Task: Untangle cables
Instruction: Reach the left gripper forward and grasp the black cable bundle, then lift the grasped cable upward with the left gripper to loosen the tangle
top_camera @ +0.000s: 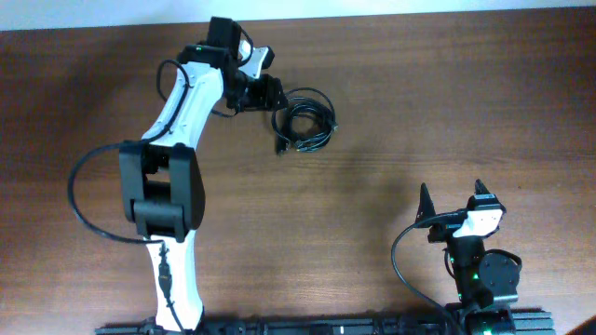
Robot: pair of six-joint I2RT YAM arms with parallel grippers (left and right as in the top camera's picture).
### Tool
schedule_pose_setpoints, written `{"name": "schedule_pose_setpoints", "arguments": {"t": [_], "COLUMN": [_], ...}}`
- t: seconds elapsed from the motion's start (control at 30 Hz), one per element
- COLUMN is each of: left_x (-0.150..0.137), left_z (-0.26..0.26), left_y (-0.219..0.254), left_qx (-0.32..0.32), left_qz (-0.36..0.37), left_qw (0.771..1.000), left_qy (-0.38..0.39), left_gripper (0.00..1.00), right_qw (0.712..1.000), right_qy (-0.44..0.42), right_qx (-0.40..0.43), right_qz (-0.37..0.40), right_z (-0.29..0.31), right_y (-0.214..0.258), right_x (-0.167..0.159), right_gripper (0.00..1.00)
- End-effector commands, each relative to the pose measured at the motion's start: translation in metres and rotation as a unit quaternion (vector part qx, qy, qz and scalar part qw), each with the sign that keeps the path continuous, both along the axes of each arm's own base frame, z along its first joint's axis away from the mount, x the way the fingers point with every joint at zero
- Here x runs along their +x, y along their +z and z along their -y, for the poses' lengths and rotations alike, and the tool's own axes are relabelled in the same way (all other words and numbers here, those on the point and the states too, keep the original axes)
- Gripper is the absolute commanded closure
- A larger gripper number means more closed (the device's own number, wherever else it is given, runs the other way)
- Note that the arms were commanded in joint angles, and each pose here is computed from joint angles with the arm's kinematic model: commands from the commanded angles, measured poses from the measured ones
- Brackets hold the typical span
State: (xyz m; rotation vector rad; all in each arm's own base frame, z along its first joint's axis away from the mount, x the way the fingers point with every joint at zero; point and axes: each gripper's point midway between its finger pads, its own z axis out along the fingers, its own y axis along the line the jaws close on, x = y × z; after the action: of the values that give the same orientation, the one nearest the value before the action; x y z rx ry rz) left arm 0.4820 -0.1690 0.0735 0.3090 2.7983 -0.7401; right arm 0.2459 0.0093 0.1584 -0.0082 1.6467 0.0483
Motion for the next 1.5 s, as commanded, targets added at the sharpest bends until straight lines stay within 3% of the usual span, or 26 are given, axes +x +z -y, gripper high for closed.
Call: {"name": "schedule_pose_setpoints", "arguments": {"t": [0.0, 0.2, 0.3, 0.5, 0.6, 0.7, 0.83, 0.97, 1.23, 1.3, 1.47], "left_x": [0.006, 0.003, 0.005, -0.002, -0.003, -0.004, -0.009, -0.011, -0.011, -0.011, -0.014], "left_z": [-0.002, 0.001, 0.001, -0.007, -0.007, -0.007, -0.003, 0.0, 0.001, 0.001, 0.001], "left_y": [-0.017, -0.033, -0.034, -0.042, -0.043, -0.043, -0.045, -0.048, -0.049, -0.049, -0.038], "left_qx": [0.007, 0.011, 0.02, 0.042, 0.042, 0.042, 0.045, 0.06, 0.063, 0.063, 0.062], "left_qz": [-0.01, -0.024, -0.019, -0.034, -0.037, -0.038, -0.045, -0.038, -0.037, -0.037, -0.046], "left_qw": [1.0, 1.0, 1.0, 0.998, 0.998, 0.998, 0.998, 0.997, 0.997, 0.997, 0.997], "left_qy": [0.011, 0.008, 0.009, 0.013, 0.013, 0.013, 0.007, -0.009, -0.01, -0.009, -0.008], "left_gripper": [0.55, 0.57, 0.53, 0.59, 0.7, 0.73, 0.65, 0.65, 0.84, 0.98, 1.0], "right_qw": [1.0, 1.0, 1.0, 1.0, 1.0, 1.0, 1.0, 1.0, 1.0, 1.0, 1.0], "right_qy": [-0.002, -0.002, -0.002, -0.002, -0.002, -0.002, -0.002, -0.002, -0.002, -0.002, -0.002], "right_qx": [0.001, 0.001, 0.001, 0.001, 0.001, 0.001, 0.001, 0.001, 0.001, 0.001, 0.001], "right_qz": [-0.003, -0.003, -0.003, -0.003, -0.003, -0.003, -0.003, -0.003, -0.003, -0.003, -0.003], "right_z": [0.0, 0.0, 0.0, 0.0, 0.0, 0.0, 0.0, 0.0, 0.0, 0.0, 0.0], "right_y": [-0.003, -0.003, -0.003, -0.003, -0.003, -0.003, -0.003, -0.003, -0.003, -0.003, -0.003], "right_x": [0.0, 0.0, 0.0, 0.0, 0.0, 0.0, 0.0, 0.0, 0.0, 0.0, 0.0], "right_gripper": [0.02, 0.03, 0.03, 0.03, 0.03, 0.03, 0.02, 0.03, 0.02, 0.02, 0.03]}}
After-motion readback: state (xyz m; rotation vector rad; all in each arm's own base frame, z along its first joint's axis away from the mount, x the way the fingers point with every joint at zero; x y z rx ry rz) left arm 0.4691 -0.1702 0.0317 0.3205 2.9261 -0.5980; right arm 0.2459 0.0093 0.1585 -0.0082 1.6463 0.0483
